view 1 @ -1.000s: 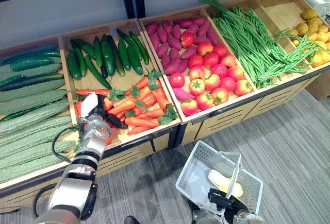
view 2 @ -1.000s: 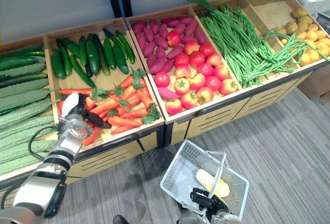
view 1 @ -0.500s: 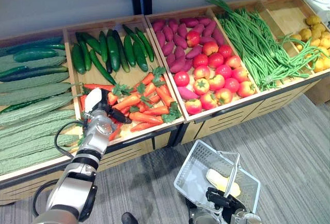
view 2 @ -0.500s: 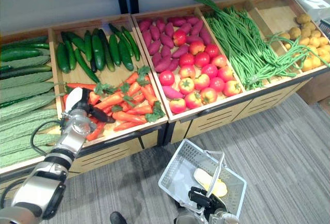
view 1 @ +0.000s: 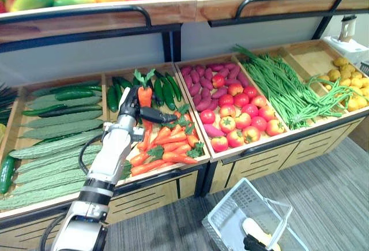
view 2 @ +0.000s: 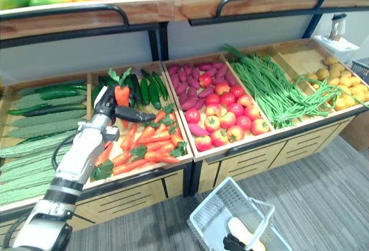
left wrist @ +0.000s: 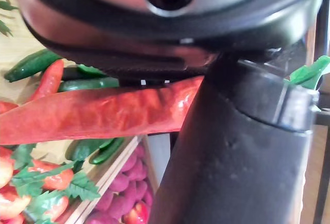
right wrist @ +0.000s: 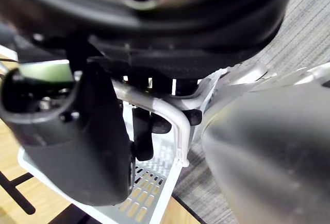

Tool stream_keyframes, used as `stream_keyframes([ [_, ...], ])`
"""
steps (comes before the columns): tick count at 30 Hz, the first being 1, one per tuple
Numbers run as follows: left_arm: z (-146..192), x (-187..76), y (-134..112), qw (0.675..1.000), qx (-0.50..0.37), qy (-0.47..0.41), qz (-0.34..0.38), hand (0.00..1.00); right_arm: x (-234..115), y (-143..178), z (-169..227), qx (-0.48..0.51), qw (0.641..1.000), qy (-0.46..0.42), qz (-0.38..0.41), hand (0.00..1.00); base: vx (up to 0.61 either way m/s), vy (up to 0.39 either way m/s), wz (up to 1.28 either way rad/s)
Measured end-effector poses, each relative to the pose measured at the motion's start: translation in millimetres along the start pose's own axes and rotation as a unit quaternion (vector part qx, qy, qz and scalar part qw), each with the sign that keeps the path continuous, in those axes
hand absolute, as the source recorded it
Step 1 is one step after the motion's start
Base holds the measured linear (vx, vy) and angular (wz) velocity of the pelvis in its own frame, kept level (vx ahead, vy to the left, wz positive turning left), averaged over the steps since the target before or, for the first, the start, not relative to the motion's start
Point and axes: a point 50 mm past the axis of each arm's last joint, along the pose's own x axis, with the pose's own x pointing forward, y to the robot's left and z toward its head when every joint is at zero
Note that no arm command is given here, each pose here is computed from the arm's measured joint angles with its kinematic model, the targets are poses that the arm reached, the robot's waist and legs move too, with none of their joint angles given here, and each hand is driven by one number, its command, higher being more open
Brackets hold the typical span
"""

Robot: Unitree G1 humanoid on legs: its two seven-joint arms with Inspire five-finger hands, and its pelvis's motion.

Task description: Pick vegetable in the basket

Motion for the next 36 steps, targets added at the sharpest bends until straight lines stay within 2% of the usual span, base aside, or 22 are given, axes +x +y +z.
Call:
stream_keyframes([
  [5,-17.3,-10.0,6.1,0.999,-0.021,0.028,-0.009,0.0,-7.1,-15.5,-16.7,0.009,0.999,0.023,-0.026,0.0,-0.03,-0.024,0.07],
  [10,-28.7,-18.2,8.5,0.993,-0.106,0.044,-0.027,0.0,-11.8,-25.1,-27.6,0.015,0.998,0.039,-0.044,0.0,0.0,0.0,0.0],
  [13,-47.5,-31.1,-4.6,0.978,-0.192,0.068,-0.052,0.0,-13.3,-29.4,-30.1,0.029,0.997,0.041,-0.055,0.0,-0.01,-0.02,0.0],
  [16,-62.1,-41.3,-15.5,0.969,-0.221,0.091,-0.062,0.0,-13.4,-29.5,-30.4,0.029,0.997,0.042,-0.056,0.0,-0.01,-0.023,0.0],
  [20,-73.2,-49.6,-27.6,0.962,-0.231,0.115,-0.085,0.0,-13.6,-30.2,-31.7,0.03,0.997,0.046,-0.059,0.0,-0.03,-0.039,-0.01],
  [29,-73.7,-51.4,-42.7,0.958,-0.226,0.12,-0.132,0.0,-14.6,-33.5,-33.7,0.032,0.996,0.051,-0.067,0.0,0.0,-0.036,-0.07],
  [32,-71.1,-50.1,-55.5,0.955,-0.22,0.121,-0.16,0.0,-14.6,-33.4,-34.5,0.035,0.996,0.052,-0.067,0.0,-0.01,-0.045,-0.11],
  [36,-48.3,-36.0,-83.3,0.949,-0.212,0.092,-0.216,0.0,-16.0,-36.5,-36.7,0.076,0.993,0.046,-0.076,0.0,-0.01,-0.047,-0.12],
])
